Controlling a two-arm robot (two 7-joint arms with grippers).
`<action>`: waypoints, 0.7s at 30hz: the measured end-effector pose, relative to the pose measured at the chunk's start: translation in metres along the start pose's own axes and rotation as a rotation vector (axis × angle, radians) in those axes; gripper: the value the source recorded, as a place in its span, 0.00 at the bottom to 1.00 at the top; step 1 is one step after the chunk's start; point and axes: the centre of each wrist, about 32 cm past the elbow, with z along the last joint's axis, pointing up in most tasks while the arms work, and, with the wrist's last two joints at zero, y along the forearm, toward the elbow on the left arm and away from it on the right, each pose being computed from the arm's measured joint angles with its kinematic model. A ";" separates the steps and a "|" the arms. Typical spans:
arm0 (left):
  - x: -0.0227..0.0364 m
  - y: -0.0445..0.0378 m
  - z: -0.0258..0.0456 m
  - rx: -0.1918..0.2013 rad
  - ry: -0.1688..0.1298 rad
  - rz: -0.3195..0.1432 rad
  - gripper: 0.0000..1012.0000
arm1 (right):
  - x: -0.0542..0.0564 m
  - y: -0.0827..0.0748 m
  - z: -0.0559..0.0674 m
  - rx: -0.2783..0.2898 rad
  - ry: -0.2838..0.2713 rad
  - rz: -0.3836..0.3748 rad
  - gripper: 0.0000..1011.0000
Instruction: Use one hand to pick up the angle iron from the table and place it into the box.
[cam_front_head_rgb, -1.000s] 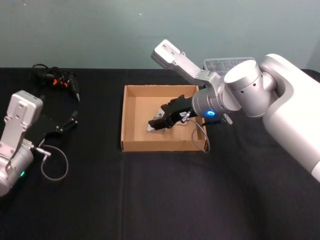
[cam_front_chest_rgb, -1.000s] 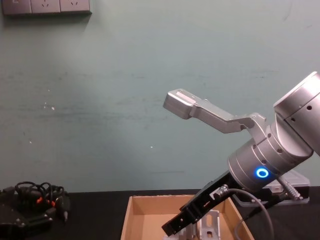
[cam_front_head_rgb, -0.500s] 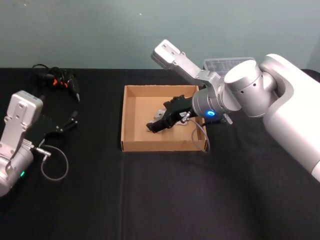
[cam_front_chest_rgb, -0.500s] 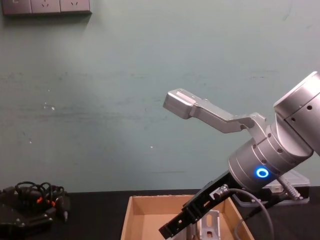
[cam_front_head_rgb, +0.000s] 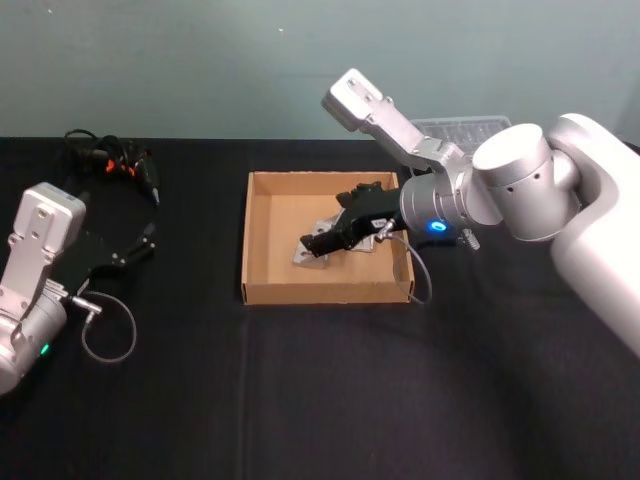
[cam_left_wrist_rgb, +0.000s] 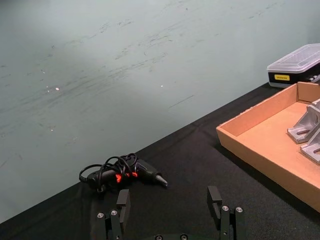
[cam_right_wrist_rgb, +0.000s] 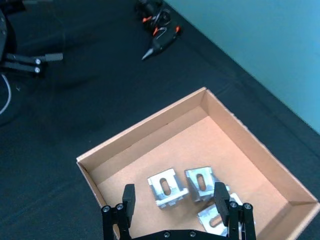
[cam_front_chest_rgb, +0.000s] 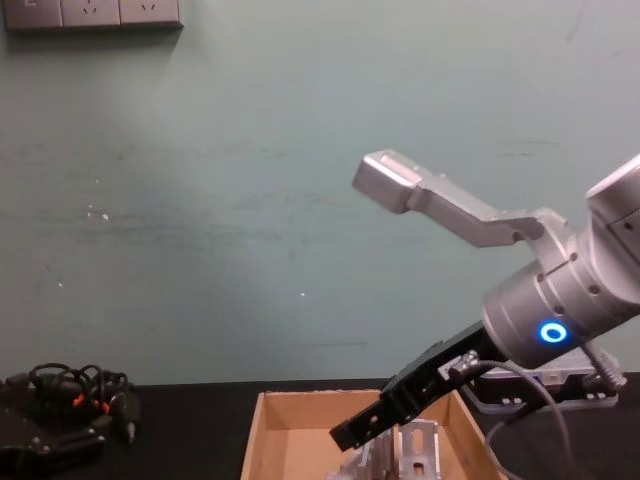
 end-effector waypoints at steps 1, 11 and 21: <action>0.0000 0.0000 0.0000 0.000 0.000 0.000 1.00 | -0.001 -0.004 -0.001 0.011 0.002 -0.007 0.99; 0.0000 0.0000 0.0000 0.000 0.000 0.000 1.00 | -0.008 -0.033 -0.019 0.100 0.048 -0.072 0.99; 0.0000 0.0000 0.0000 0.000 0.000 0.000 1.00 | -0.024 -0.058 -0.062 0.262 0.126 -0.201 0.99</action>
